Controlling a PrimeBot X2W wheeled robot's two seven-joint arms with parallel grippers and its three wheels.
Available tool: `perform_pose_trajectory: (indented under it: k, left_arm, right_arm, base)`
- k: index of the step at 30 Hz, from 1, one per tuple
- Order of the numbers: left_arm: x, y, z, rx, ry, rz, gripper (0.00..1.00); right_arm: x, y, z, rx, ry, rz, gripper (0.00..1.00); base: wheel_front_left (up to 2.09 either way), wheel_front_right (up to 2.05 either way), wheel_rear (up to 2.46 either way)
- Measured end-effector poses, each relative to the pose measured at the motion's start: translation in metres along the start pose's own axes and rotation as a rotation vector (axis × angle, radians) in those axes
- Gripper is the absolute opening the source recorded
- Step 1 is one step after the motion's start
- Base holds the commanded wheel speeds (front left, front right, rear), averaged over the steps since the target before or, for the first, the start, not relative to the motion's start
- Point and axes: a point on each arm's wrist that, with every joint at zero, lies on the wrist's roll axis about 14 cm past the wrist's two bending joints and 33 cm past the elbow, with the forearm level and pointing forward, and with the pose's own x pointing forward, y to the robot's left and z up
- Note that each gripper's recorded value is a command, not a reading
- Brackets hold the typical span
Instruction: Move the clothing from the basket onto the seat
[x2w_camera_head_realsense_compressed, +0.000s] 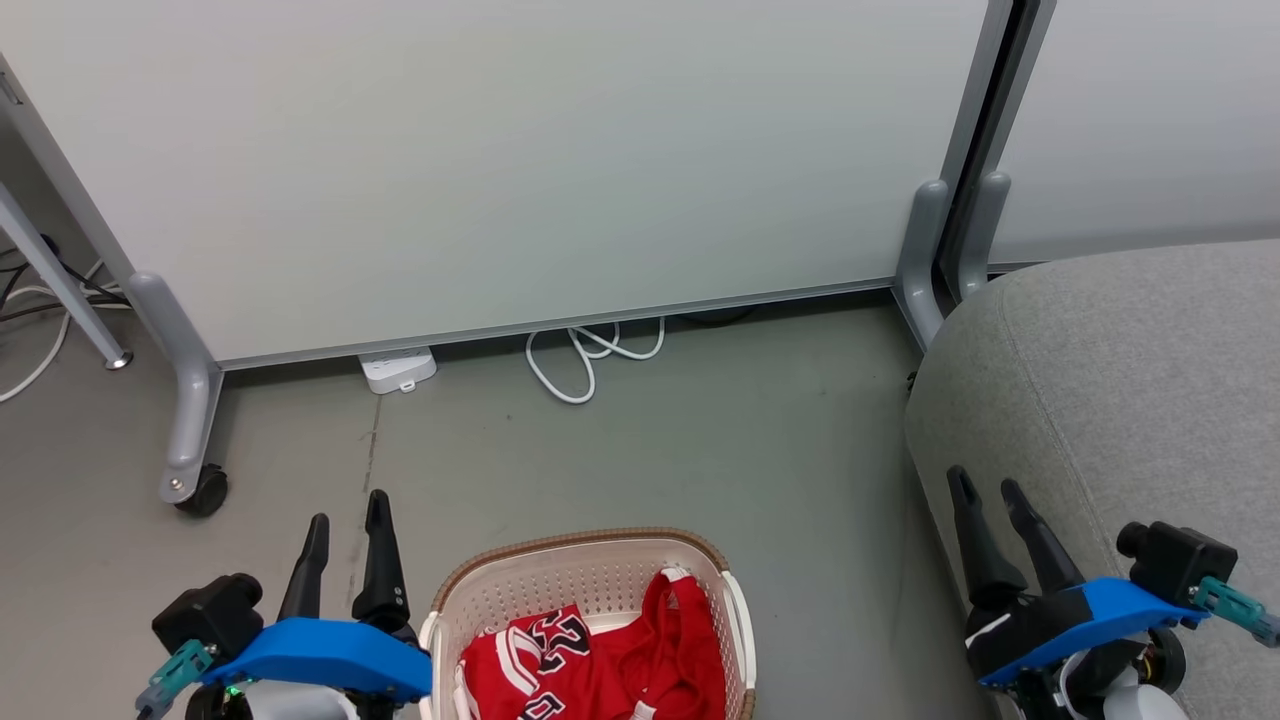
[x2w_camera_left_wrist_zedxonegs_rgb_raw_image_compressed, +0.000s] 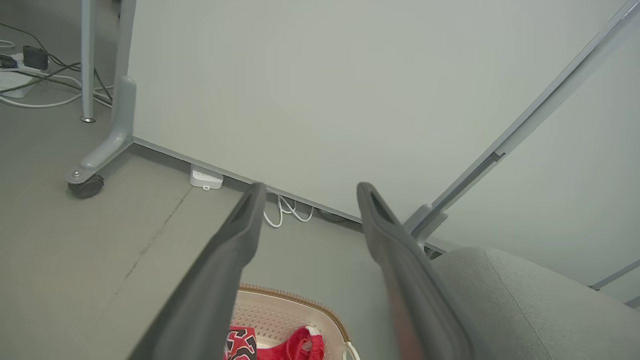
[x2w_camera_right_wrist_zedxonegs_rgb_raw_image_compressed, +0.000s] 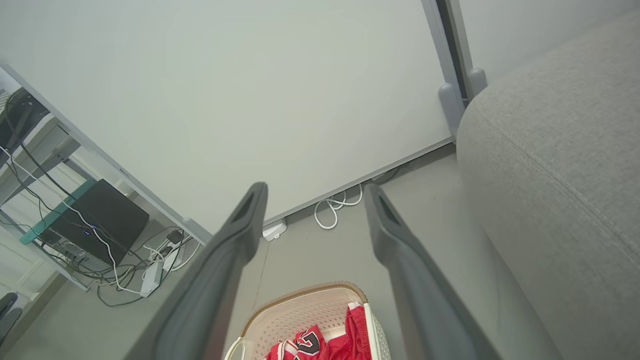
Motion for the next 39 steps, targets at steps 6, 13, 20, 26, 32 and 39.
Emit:
perform_pose_trajectory:
  k: [6, 13, 20, 26, 32, 39]
  left_arm:
    - [-0.001, -0.003, -0.001, 0.062, -0.005, -0.013, 1.0]
    - [-0.002, -0.005, -0.001, 0.13, -0.013, -0.025, 1.0]
    - [-0.001, -0.008, 0.0, 0.199, -0.024, -0.044, 1.0]
    - [-0.001, -0.012, 0.001, 0.249, -0.035, -0.06, 1.0]
    - [-0.001, -0.013, 0.002, 0.282, -0.044, -0.067, 1.0]
    - [-0.001, -0.016, 0.002, 0.328, -0.051, -0.081, 1.0]
  right_arm:
    - [0.001, 0.004, 0.001, -0.066, -0.006, 0.013, 1.0]
    - [0.001, 0.005, 0.002, -0.14, -0.011, 0.021, 1.0]
    - [0.001, 0.006, 0.002, -0.211, -0.013, 0.027, 1.0]
    - [0.002, 0.007, 0.004, -0.265, -0.018, 0.033, 1.0]
    - [0.002, 0.009, 0.005, -0.312, -0.025, 0.041, 1.0]
    - [0.003, 0.013, 0.005, -0.366, -0.032, 0.055, 1.0]
  base:
    - [0.0, 0.0, 0.0]
    - [0.0, 0.0, 0.0]
    - [0.0, 0.0, 0.0]
    - [0.0, 0.0, 0.0]
    - [0.0, 0.0, 0.0]
    - [0.0, 0.0, 0.0]
